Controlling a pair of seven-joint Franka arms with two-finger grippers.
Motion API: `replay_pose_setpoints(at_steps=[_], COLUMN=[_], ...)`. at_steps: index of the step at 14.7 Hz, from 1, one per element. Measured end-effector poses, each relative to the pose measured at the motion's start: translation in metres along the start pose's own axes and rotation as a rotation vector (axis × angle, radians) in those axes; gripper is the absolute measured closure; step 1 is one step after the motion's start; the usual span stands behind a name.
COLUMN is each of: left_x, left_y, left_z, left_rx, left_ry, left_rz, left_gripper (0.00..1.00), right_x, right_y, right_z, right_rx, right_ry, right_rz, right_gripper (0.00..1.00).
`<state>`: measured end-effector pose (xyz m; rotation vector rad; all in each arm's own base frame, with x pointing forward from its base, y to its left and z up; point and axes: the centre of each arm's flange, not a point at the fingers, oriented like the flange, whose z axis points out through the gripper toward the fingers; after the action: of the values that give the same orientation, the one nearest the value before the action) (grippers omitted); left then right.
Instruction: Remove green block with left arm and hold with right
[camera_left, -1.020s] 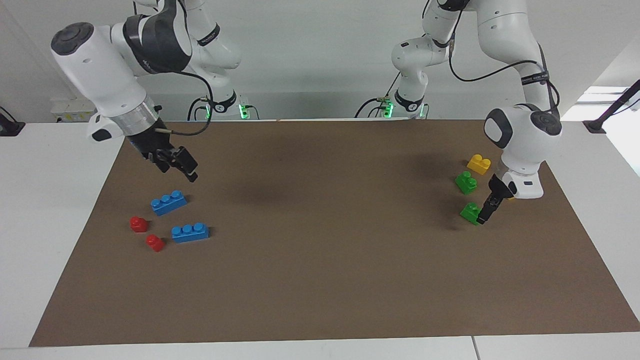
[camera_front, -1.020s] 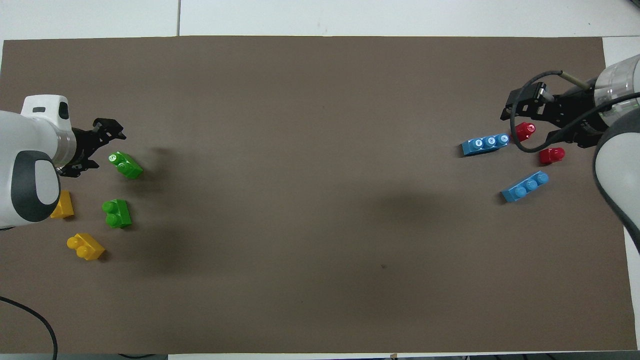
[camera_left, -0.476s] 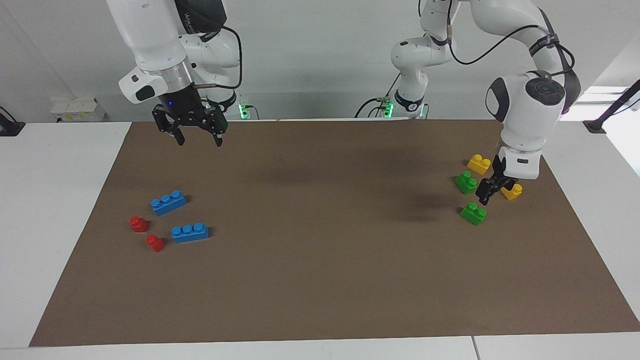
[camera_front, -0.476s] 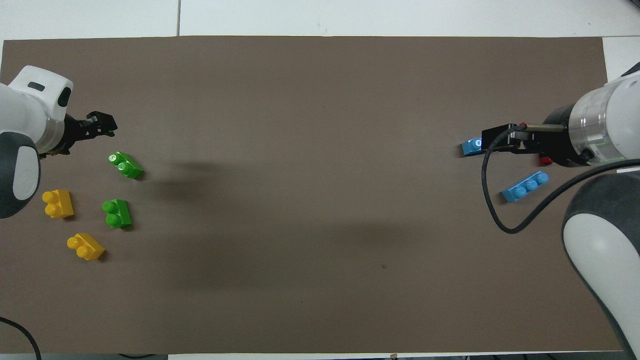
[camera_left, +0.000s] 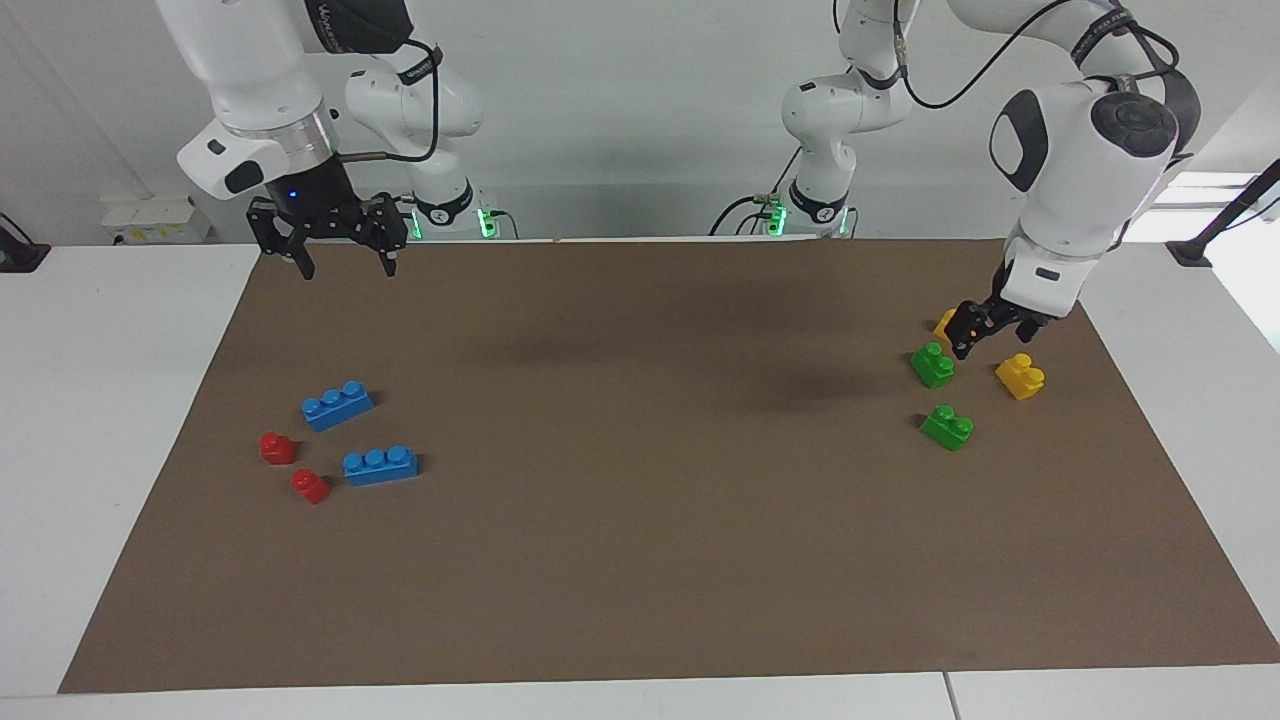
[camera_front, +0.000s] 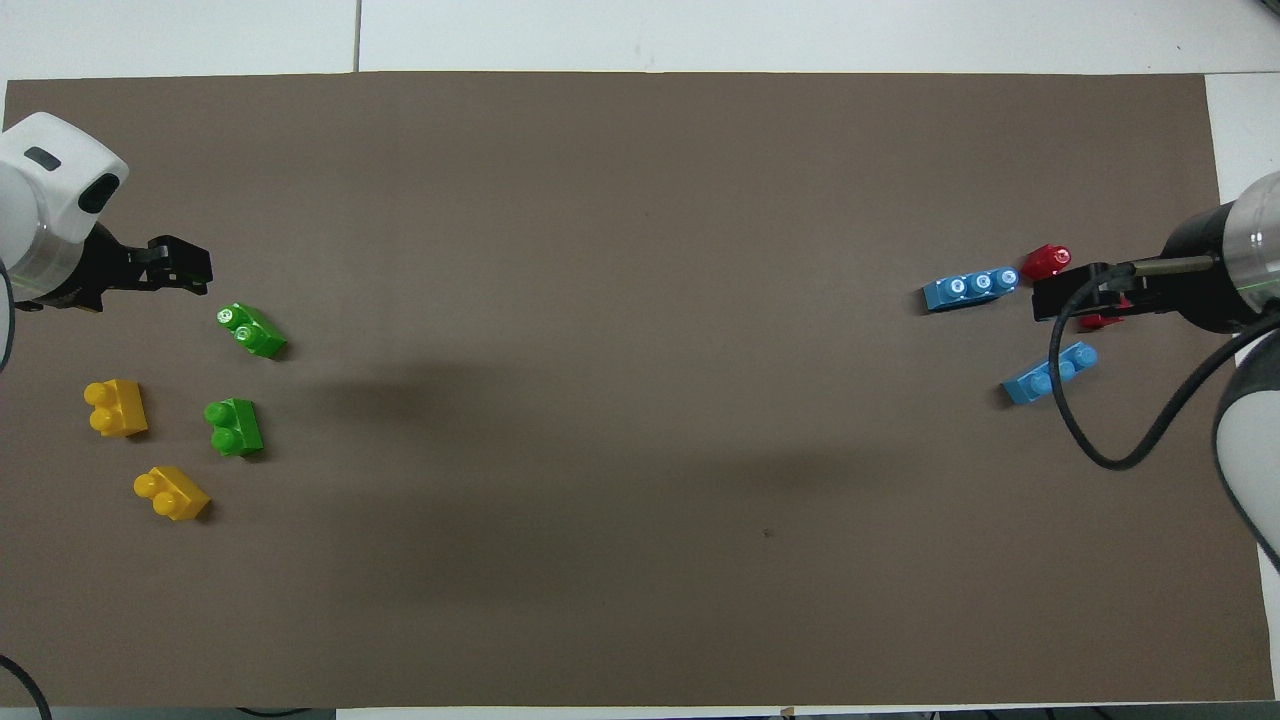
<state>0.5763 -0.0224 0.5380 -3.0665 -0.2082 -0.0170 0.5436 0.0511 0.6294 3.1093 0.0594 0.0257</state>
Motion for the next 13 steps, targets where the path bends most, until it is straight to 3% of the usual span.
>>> replay_pose_setpoints(at_steps=[4, 13], left_x=[-0.026, -0.036], left_y=[0.000, 0.013], left_z=[-0.029, -0.041], left_rx=[-0.002, -0.002], left_ry=[-0.040, -0.030], left_rz=[0.010, 0.117], left_gripper=[0.00, 0.00], right_x=[0.003, 0.004], right_y=[-0.005, 0.015], right_z=[0.000, -0.004], right_rx=[0.002, 0.005], right_ry=[-0.003, 0.002], right_rz=[-0.010, 0.022], right_gripper=[0.00, 0.00])
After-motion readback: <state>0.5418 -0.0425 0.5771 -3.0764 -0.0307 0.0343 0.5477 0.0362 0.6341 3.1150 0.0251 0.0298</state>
